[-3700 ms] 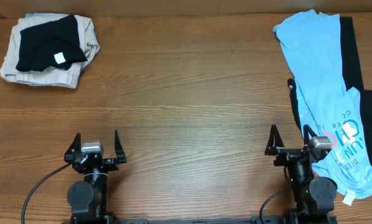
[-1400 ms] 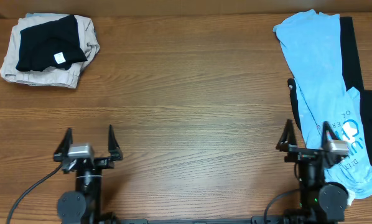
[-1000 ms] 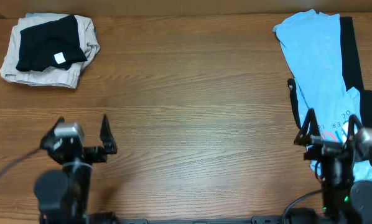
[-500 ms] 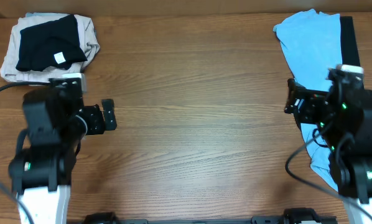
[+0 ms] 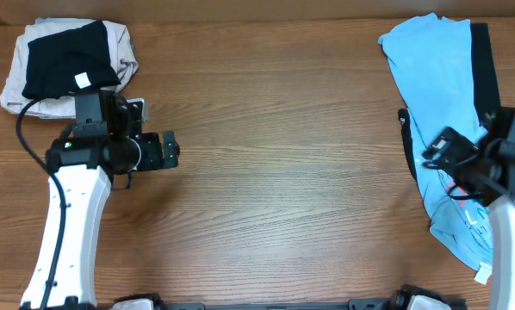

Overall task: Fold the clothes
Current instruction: 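Move the right gripper to the light blue T-shirt and grasp it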

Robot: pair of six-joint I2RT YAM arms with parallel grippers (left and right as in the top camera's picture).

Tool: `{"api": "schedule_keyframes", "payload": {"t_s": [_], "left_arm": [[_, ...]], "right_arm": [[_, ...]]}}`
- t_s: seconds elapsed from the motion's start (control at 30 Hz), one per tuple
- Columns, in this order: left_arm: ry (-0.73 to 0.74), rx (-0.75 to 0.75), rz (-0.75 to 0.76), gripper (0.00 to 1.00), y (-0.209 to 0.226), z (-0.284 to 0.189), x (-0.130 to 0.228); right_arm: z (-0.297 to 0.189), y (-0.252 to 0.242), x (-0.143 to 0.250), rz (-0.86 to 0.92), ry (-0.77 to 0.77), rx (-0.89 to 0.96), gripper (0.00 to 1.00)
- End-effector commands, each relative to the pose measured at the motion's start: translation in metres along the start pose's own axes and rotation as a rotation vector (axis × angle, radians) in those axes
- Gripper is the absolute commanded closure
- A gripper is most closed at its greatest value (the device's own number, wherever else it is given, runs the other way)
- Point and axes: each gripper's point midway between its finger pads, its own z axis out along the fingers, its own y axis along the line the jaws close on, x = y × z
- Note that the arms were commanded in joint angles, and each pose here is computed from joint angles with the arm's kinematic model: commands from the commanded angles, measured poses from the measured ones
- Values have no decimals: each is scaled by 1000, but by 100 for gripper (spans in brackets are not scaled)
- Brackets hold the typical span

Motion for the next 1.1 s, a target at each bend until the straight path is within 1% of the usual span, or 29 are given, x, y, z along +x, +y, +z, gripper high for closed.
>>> {"api": "schedule_keyframes", "payload": {"t_s": [0.0,0.03,0.13,0.23,0.43,0.57,0.7,0.83,0.9,1.0,1.03,1.07], "left_arm": [[-24,91,9,0,-18,-1,-10],[-30,91,11,1,-18,-1,-12],[-48,92,16,4,-18,-1,-16],[-53,92,17,5,-18,-2,-17],[-52,92,17,7,-18,-1,-17],[-52,92,17,8,-18,-1,-17],[-52,92,13,11,-18,-1,-17],[-51,92,13,11,-18,-1,-17],[-51,92,13,12,-18,-1,-17],[-51,92,13,13,-18,-1,-17],[-51,92,13,14,-18,-1,-17],[-51,92,13,16,-18,-1,-17]], "right_arm": [[22,-32,5,135,99,94,2],[30,-38,8,151,129,113,4],[54,-52,20,212,209,161,4],[77,-61,31,256,239,203,6],[110,-82,57,338,242,282,13],[122,-87,65,337,227,278,16],[130,-89,71,336,214,272,27],[136,-91,76,336,205,267,33],[138,-92,77,336,202,265,39],[139,-92,78,335,203,265,57],[139,-92,78,335,203,265,66],[139,-92,77,335,202,265,78]]}}
